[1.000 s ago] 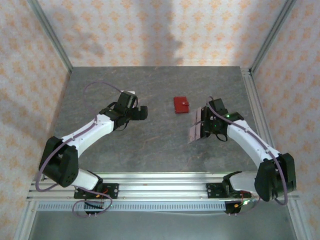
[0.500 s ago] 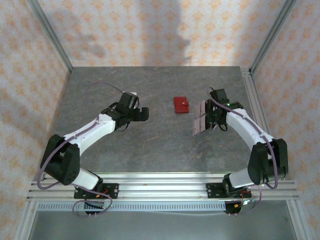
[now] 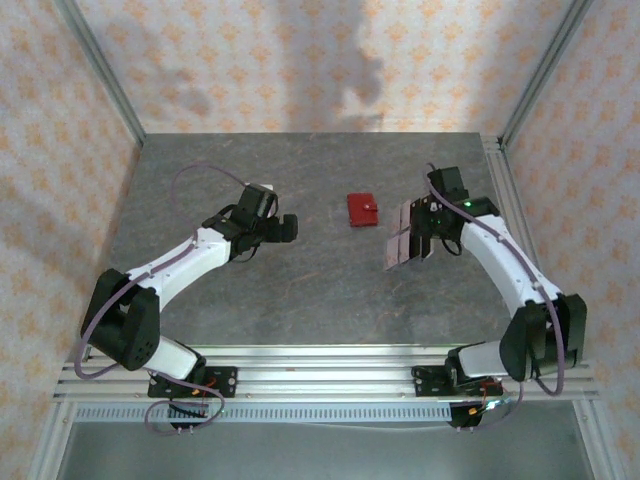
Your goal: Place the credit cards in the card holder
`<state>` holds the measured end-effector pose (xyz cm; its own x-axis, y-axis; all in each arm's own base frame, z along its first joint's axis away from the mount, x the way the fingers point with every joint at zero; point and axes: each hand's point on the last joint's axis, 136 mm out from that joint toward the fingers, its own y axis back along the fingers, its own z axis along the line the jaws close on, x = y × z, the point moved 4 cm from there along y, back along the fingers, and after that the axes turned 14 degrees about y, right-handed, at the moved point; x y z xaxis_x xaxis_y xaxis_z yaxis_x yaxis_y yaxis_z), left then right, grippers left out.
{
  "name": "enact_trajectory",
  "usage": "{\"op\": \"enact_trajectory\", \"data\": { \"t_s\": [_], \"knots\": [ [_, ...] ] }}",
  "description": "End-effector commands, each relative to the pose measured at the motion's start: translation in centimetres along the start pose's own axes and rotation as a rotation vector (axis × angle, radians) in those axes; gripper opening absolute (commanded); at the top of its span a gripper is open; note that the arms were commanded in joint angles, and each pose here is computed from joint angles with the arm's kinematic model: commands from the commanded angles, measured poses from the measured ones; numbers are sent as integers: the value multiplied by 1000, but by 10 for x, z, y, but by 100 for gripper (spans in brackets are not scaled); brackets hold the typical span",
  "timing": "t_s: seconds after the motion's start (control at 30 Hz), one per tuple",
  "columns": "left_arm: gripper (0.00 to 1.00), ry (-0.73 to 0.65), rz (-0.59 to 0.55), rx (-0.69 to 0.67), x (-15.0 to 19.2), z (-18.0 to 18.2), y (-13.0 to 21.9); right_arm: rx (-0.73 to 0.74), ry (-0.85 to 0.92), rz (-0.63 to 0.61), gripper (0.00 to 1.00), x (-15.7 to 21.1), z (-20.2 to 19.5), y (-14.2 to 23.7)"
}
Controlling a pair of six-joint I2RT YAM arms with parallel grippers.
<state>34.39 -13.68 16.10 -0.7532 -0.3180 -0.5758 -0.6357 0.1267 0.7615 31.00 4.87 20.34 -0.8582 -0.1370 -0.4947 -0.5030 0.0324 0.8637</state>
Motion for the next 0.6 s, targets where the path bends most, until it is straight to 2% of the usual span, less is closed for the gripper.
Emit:
{"op": "enact_trajectory", "data": {
  "t_s": [0.0, 0.13, 0.27, 0.4, 0.57],
  "knots": [
    [100, 7, -7, 17, -4, -6, 7, 10, -21, -54, 63, -9, -7, 35],
    [100, 27, -21, 4, -6, -3, 9, -116, -58, -119, 63, -27, 10, 57],
    [100, 57, -46, -56, -11, 4, 13, -218, -20, -112, 63, -51, 51, 53],
    [100, 85, -54, -120, -20, 12, 16, -203, 56, -15, 61, -71, 93, 20],
    [100, 144, -56, -125, -35, 23, 18, -79, 99, 112, 59, -94, 107, -36]
  ]
}}
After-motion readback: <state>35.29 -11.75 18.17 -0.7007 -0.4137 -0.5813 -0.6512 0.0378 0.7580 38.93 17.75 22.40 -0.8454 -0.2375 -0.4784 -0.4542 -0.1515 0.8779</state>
